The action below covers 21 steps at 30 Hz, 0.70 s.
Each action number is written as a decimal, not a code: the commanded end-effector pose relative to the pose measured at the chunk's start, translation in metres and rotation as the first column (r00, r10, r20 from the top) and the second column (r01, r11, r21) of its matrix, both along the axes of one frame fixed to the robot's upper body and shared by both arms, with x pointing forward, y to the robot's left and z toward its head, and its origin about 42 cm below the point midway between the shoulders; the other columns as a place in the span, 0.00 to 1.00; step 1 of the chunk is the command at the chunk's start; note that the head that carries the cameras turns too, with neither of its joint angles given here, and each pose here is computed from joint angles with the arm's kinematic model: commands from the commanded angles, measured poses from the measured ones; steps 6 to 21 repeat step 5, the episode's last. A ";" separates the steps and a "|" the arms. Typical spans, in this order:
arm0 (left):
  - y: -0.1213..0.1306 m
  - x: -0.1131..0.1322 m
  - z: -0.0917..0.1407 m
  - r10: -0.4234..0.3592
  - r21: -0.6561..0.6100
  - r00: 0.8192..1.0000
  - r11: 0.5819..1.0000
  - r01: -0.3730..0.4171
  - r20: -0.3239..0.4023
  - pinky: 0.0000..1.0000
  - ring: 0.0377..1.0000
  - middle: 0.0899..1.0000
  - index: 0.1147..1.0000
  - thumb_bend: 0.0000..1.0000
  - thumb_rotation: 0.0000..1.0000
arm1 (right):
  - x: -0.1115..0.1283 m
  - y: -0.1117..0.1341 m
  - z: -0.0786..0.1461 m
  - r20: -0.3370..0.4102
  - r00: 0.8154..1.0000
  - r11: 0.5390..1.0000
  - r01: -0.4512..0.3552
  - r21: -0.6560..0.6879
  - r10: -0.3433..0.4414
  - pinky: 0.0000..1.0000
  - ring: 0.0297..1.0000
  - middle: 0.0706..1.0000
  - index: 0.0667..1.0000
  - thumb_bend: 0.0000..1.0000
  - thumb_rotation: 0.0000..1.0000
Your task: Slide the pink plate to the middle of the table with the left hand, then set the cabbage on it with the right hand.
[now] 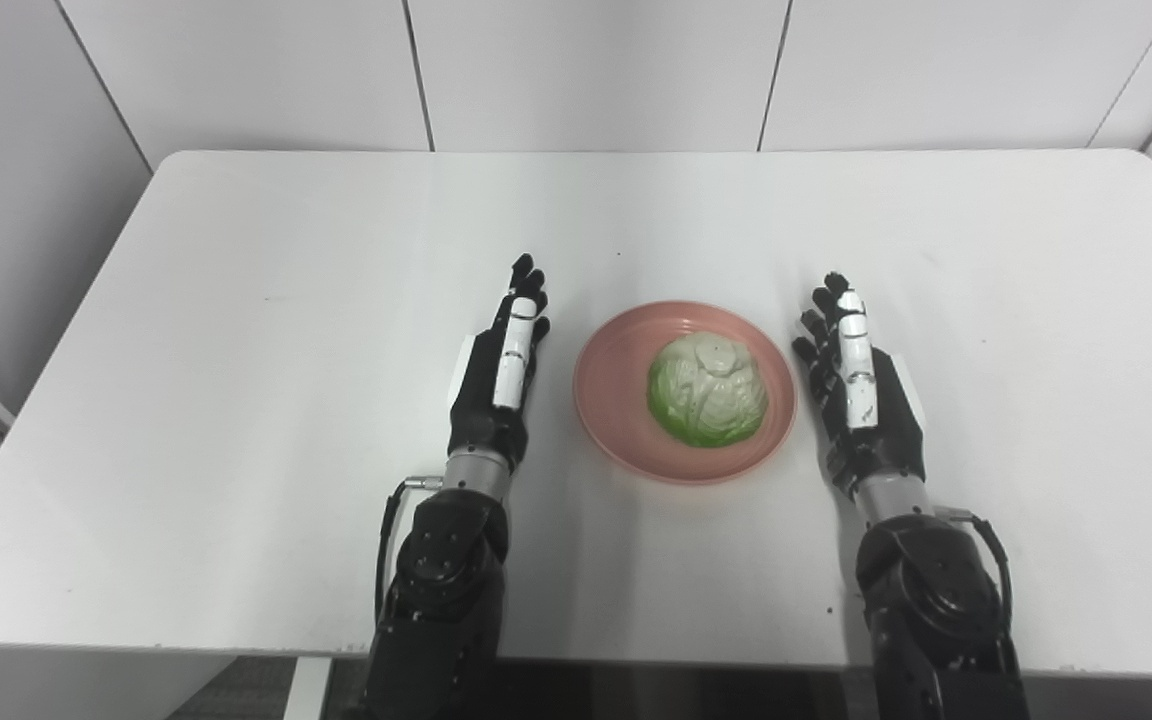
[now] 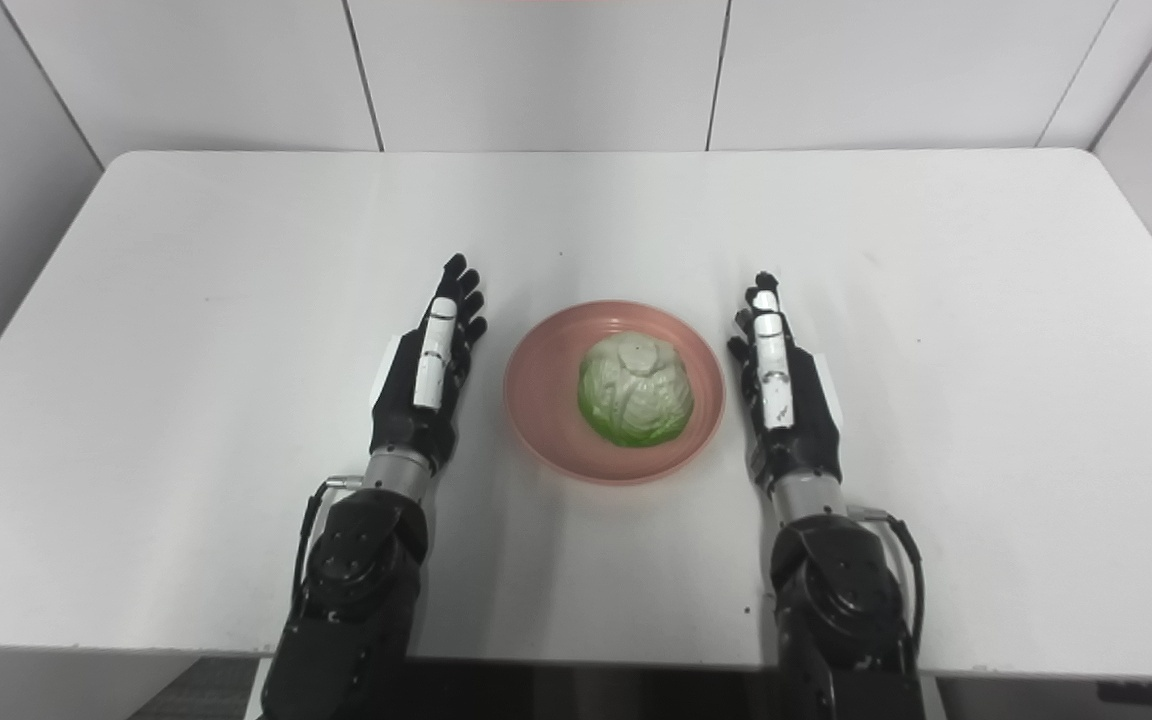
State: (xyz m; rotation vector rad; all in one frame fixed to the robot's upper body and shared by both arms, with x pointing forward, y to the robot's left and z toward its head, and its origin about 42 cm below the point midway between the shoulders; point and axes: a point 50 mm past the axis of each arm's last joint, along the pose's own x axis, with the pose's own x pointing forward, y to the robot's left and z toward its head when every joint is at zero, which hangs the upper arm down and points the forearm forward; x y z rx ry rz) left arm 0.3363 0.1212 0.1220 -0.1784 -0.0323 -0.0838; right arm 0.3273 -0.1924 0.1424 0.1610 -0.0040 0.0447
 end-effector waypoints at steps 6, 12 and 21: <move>-0.005 0.006 0.013 0.016 -0.042 0.998 0.999 -0.014 0.055 1.00 1.00 1.00 1.00 0.50 1.00 | 0.000 -0.003 -0.001 0.067 0.998 0.999 -0.014 -0.031 0.017 1.00 1.00 1.00 1.00 0.71 1.00; -0.005 0.006 0.013 0.016 -0.042 0.998 0.999 -0.014 0.055 1.00 1.00 1.00 1.00 0.50 1.00 | 0.000 -0.003 -0.001 0.067 0.998 0.999 -0.014 -0.031 0.017 1.00 1.00 1.00 1.00 0.71 1.00; -0.005 0.006 0.013 0.016 -0.042 0.998 0.999 -0.014 0.055 1.00 1.00 1.00 1.00 0.50 1.00 | 0.000 -0.003 -0.001 0.067 0.998 0.999 -0.014 -0.031 0.017 1.00 1.00 1.00 1.00 0.71 1.00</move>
